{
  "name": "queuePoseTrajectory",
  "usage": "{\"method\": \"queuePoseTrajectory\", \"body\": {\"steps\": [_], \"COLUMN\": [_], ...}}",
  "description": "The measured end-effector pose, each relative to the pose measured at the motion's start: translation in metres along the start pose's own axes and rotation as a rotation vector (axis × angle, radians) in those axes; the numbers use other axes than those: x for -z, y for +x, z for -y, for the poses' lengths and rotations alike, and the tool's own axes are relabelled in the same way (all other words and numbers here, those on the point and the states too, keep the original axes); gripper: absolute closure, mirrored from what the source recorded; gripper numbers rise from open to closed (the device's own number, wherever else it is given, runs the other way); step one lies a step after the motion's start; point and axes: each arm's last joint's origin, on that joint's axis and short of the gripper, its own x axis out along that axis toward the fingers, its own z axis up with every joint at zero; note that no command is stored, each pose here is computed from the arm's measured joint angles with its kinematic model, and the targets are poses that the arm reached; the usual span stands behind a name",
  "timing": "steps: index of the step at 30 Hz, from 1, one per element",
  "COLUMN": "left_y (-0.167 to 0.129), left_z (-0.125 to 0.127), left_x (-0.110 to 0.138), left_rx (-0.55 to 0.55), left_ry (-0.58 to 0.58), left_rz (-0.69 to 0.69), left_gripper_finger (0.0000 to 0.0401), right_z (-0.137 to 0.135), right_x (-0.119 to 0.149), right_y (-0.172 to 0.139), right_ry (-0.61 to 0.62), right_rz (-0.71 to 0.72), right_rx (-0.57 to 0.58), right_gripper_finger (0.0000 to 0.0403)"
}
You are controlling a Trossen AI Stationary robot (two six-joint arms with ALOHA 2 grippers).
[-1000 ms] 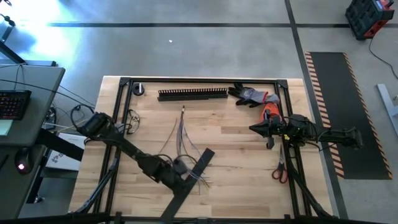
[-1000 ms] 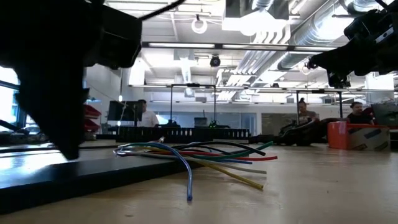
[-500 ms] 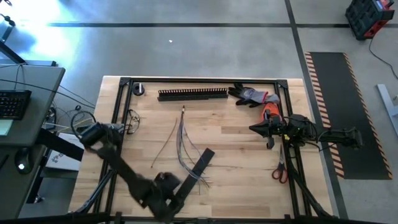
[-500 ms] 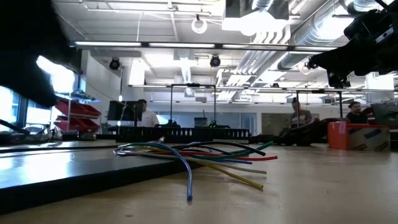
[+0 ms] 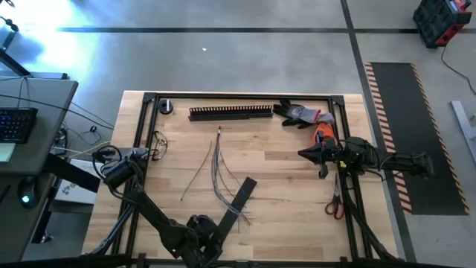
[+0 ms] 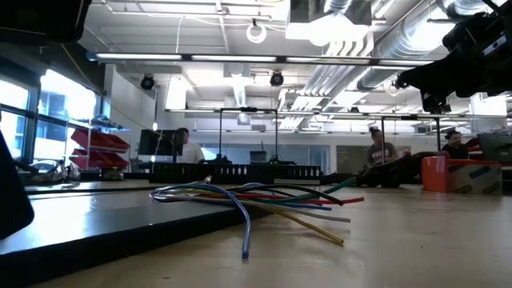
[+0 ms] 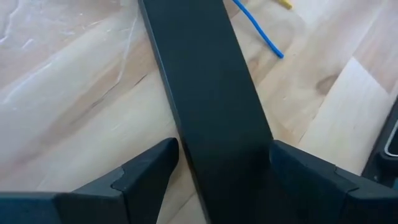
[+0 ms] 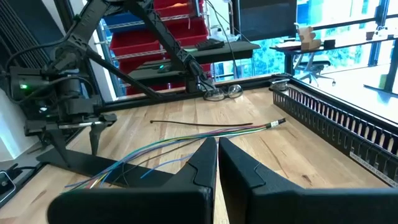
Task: Ziptie cables
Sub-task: Move the black cable duct lid to the top right of the table
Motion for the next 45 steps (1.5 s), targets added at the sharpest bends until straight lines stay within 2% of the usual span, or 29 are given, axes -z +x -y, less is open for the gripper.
{"method": "queuePoseTrajectory", "body": {"steps": [8, 13, 16, 18, 23, 26, 33, 38, 45], "left_y": [0.007, -0.007, -0.022, -0.023, -0.018, -0.012, -0.008, -0.004, 0.000], "left_z": [-0.011, -0.012, -0.007, -0.006, -0.008, -0.007, -0.006, -0.007, -0.010], "left_x": [-0.026, -0.048, -0.057, -0.058, -0.053, -0.049, -0.048, -0.044, -0.018], "left_rx": [-0.120, -0.280, -0.325, -0.326, -0.293, -0.248, -0.236, -0.248, -0.255], "left_ry": [0.050, 0.169, 0.231, 0.239, 0.086, 0.117, 0.220, 0.218, 0.175], "left_rz": [-0.023, 0.039, 0.047, 0.058, 0.086, 0.079, 0.095, 0.111, 0.262], "left_gripper_finger": [0.0155, 0.0176, 0.0187, 0.0189, 0.0189, 0.0180, 0.0132, 0.0114, 0.0114], "right_z": [0.000, 0.000, 0.000, 0.000, 0.000, 0.000, 0.000, 0.000, 0.000], "right_x": [0.000, 0.000, 0.000, 0.000, 0.000, 0.000, 0.000, 0.000, 0.000], "right_y": [0.000, 0.000, 0.000, 0.000, 0.000, 0.000, 0.000, 0.000, 0.000], "right_ry": [0.000, 0.000, 0.000, 0.000, 0.000, 0.000, 0.000, 0.000, 0.000], "right_rz": [-0.001, -0.001, -0.001, -0.001, -0.001, -0.001, -0.001, -0.001, -0.001], "right_rx": [0.000, 0.000, 0.000, 0.000, 0.000, 0.000, 0.001, 0.001, 0.001], "right_gripper_finger": [0.0403, 0.0403, 0.0403, 0.0403, 0.0403, 0.0403, 0.0403, 0.0403, 0.0403]}}
